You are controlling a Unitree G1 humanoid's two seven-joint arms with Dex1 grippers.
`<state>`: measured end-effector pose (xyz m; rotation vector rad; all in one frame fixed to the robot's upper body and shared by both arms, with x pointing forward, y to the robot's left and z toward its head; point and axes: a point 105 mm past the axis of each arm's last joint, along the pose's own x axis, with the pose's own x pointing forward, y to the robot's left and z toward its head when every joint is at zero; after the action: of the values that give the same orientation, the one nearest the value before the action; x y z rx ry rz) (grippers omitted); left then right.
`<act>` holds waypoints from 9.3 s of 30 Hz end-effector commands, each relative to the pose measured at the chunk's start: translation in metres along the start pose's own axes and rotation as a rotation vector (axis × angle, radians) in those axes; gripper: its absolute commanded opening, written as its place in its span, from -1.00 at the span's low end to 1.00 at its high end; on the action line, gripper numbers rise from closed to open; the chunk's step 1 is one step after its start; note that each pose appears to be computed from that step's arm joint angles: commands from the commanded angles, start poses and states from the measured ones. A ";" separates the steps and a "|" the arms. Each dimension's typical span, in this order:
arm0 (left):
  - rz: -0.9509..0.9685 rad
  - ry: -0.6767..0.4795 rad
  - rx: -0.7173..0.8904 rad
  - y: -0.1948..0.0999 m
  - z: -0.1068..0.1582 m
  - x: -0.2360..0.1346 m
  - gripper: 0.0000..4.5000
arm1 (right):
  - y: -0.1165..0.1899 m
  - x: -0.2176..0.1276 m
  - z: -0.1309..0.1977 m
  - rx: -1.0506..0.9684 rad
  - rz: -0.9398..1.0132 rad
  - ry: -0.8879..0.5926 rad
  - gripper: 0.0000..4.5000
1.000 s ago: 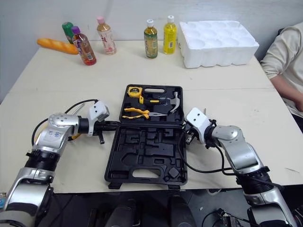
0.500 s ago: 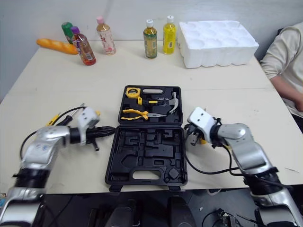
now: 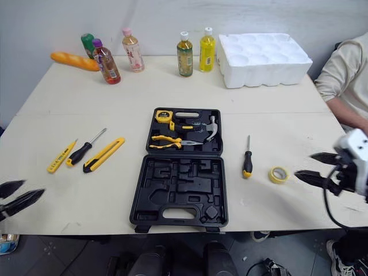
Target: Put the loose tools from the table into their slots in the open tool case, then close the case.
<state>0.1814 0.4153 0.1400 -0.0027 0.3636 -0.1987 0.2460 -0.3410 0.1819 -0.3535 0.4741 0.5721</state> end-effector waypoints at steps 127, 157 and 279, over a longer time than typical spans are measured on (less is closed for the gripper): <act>-1.221 -0.122 0.696 -0.298 0.120 0.185 -0.24 | 0.149 0.087 0.092 -0.201 0.369 -0.309 1.00; -1.084 0.123 0.801 -0.281 0.025 0.237 -0.95 | 0.145 0.091 0.094 -0.205 0.373 -0.300 1.00; -1.220 -0.116 0.551 -0.263 0.104 0.099 1.00 | 0.135 0.104 0.098 0.103 0.068 -0.240 -0.53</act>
<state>0.2609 0.1251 0.2051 0.2564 0.1622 -1.5214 0.2917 -0.1688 0.1687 -0.1433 0.3129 0.4130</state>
